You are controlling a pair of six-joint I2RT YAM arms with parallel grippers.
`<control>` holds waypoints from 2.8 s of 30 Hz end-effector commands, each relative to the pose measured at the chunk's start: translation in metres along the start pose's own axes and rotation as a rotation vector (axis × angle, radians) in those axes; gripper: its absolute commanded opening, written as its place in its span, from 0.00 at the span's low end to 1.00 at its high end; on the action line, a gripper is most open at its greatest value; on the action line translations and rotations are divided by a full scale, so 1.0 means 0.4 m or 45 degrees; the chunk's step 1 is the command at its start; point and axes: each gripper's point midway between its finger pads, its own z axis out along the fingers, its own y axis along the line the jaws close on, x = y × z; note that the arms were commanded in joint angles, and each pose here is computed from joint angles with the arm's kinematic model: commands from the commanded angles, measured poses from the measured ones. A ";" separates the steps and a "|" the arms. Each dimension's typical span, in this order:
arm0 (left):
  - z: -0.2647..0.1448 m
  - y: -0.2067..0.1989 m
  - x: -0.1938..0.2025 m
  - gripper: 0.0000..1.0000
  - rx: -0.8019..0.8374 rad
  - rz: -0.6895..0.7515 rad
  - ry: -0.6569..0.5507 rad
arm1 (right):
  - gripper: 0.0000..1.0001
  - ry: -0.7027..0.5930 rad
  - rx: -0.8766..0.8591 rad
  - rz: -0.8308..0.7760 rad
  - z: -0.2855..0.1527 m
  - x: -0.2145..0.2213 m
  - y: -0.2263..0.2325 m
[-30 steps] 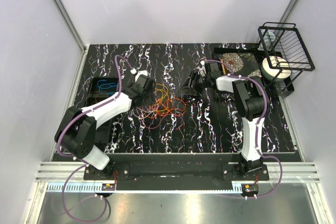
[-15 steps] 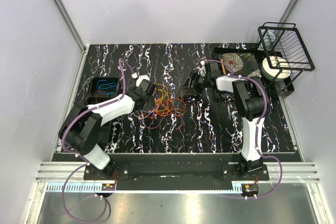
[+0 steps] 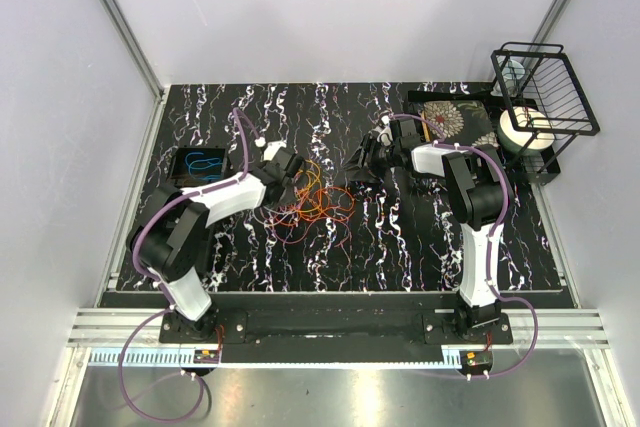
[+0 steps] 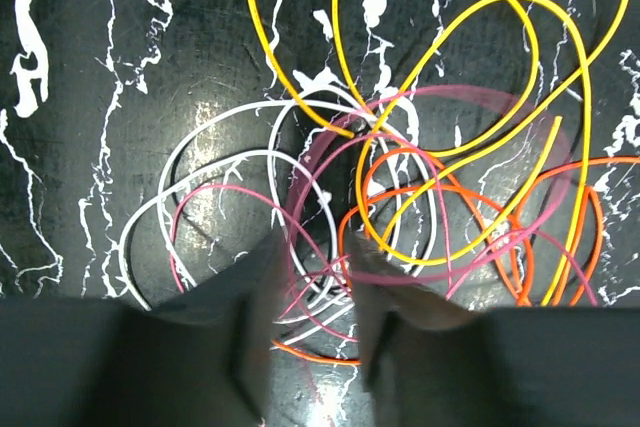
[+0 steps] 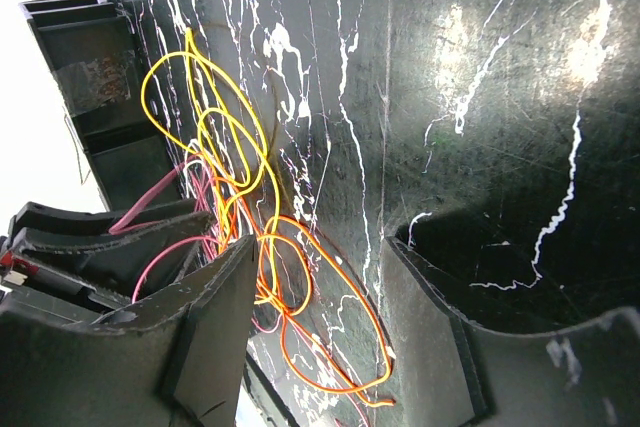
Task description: Untangle the cables
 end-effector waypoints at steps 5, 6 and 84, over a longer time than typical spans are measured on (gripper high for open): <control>0.004 -0.009 -0.042 0.15 -0.028 -0.050 -0.063 | 0.60 0.013 0.075 0.022 0.021 0.008 -0.052; 0.002 -0.008 -0.045 0.18 -0.032 -0.053 -0.064 | 0.60 0.019 0.076 0.025 0.022 0.012 -0.053; -0.751 0.601 -0.496 0.00 -0.436 -0.476 -0.870 | 0.60 0.048 0.047 0.032 0.033 0.024 -0.042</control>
